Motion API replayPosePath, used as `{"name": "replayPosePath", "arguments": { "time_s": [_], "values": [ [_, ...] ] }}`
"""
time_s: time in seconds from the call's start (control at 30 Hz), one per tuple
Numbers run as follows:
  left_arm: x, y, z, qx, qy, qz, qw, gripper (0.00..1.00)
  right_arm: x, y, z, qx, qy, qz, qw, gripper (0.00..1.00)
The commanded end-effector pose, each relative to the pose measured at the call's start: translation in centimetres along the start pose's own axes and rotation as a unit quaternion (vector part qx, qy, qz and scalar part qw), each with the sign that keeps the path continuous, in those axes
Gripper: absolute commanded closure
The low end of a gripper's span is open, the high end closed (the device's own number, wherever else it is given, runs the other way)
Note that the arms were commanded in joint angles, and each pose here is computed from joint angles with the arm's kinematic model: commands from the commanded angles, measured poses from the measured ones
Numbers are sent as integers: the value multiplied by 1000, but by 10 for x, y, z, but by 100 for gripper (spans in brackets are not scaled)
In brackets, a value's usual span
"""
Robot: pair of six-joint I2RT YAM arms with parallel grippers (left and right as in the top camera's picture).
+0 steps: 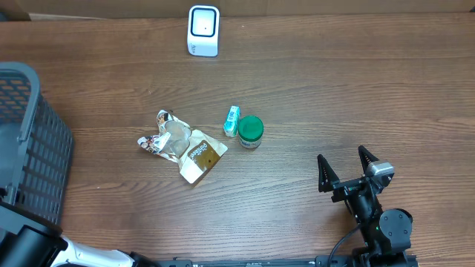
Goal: Scan the item barcode
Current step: 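Grasp the light green tissue pack in the basket with the left gripper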
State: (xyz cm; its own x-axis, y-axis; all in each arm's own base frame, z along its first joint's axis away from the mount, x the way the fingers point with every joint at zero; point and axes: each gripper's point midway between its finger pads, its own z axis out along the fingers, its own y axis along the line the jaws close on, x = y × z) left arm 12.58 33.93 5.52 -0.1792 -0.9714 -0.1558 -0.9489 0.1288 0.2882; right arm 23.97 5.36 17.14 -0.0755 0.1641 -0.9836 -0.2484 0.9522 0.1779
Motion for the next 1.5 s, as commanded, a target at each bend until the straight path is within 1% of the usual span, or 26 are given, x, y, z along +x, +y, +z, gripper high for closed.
{"name": "replayPosePath", "arguments": {
  "time_s": [0.0,0.07,0.1,0.17,0.27,0.37,0.43,0.57,0.6,0.63,0.67,0.7,0.73,0.87,1.07,1.2,1.47],
  "values": [
    [2,9,8,-12,9,-9,1000,54,-1,-2,0,4,-5,-1,1000,0],
    [1,8,8,-11,8,-10,1000,64,-1,-2,0,4,-5,-1,1000,0],
    [1,7,8,-8,8,-10,1000,73,-1,-2,0,4,-5,-1,1000,0],
    [1,6,8,-8,8,-9,1000,96,-1,-2,0,4,-5,-1,1000,0],
    [4,1,8,8,15,-3,1000,96,-1,-2,0,4,-4,-1,1000,0],
    [4,-5,-4,34,21,2,999,96,-1,-2,0,4,-5,-1,1000,0],
    [-6,-11,-29,72,8,-4,997,96,-1,-2,0,4,-5,-1,1000,0],
    [-19,-5,-66,96,-33,-14,995,96,-1,-2,0,4,-5,-1,1000,0],
    [-18,-4,-70,97,-35,-11,995,92,-1,-2,0,4,-5,-1,1000,0],
    [-16,-3,-70,94,-32,-3,995,77,-1,-2,0,4,-5,-1,1000,0],
    [-14,1,-68,83,-29,5,996,55,-1,-2,0,4,-5,-1,1000,0],
    [-12,5,-65,68,-25,7,997,47,-1,-2,0,4,-4,-1,1000,0],
    [-6,13,-57,42,-14,11,999,36,-1,-2,0,4,-4,-1,1000,0],
    [11,13,-32,25,13,20,999,30,-1,-2,0,4,-5,-1,1000,0],
    [21,12,4,5,1,18,1000,27,-1,-2,0,4,-5,-1,1000,0],
    [23,19,15,-22,-9,17,1000,26,-1,-2,0,4,-5,-1,1000,0],
    [17,17,26,-25,-35,8,999,27,-1,-2,0,4,-5,-1,1000,0]
  ]
}}
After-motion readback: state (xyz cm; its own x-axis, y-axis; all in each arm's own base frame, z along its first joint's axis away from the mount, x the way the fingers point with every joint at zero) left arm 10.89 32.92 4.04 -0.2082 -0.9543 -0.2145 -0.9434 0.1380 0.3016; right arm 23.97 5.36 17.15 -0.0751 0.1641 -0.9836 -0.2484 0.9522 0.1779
